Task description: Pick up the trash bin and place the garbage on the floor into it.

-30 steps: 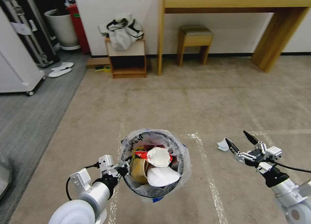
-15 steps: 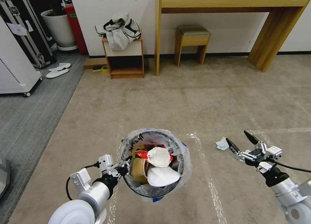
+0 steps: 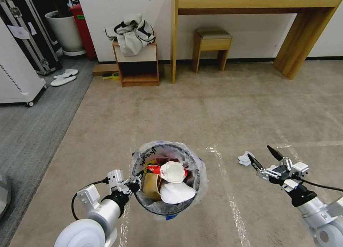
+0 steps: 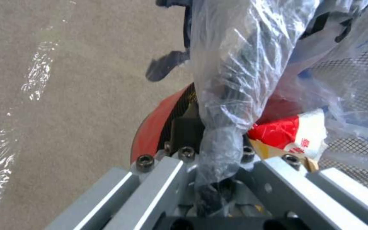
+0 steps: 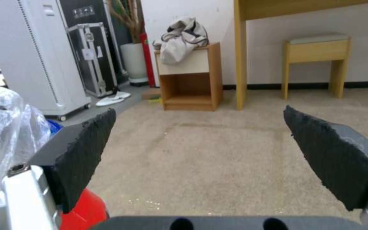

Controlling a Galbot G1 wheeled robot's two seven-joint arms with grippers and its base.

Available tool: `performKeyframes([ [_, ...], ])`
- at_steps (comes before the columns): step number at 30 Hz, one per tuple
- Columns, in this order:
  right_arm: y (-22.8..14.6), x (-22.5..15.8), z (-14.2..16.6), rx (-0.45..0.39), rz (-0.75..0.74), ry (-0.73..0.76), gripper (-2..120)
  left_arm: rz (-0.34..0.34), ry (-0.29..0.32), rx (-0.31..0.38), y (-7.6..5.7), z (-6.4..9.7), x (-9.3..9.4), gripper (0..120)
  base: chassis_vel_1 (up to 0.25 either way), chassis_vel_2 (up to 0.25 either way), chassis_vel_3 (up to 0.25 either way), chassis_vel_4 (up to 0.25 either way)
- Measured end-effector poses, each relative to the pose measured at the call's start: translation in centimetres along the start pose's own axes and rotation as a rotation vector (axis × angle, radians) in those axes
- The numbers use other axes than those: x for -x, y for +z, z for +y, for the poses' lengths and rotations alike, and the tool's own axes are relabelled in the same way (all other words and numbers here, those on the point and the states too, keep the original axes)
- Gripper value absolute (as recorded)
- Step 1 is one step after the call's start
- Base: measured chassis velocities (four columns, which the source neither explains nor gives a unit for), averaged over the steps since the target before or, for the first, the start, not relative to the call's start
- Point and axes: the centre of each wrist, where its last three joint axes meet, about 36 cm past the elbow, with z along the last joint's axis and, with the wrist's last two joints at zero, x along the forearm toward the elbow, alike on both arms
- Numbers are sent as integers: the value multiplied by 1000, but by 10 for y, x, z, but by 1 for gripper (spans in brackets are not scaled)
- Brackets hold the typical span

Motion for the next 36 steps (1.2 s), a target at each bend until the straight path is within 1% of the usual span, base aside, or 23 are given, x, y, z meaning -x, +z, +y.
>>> performKeyframes([
  [7, -1, 0, -1, 0, 0, 3, 100, 1, 0, 5, 0, 0, 0, 1, 0, 0, 0, 0],
  [14, -1, -8, -11, -15, 4, 31, 100, 1, 4, 10, -1, 1, 0, 1, 0, 0, 0, 0],
  [17, -3, -8, -14, -23, 2, 33, 100, 9, 4, 26, -1, 1, 0, 1, 0, 0, 0, 0],
  [19, -3, -8, -14, -22, -5, 35, 100, 15, -7, 46, 0, 0, 0, 1, 0, 0, 0, 0],
  [22, -2, -8, -13, -18, -8, 39, 100, 17, -13, 57, 0, 0, 0, 1, 0, 0, 0, 0],
  [29, 1, -11, -11, -15, -9, 48, 100, -4, -13, 37, 0, 0, 1, 1, -12, -11, -22, -11],
  [36, 1, -9, -12, -19, -14, 47, 100, -18, -12, 39, -3, 1, 1, 1, 0, 0, 0, 0],
])
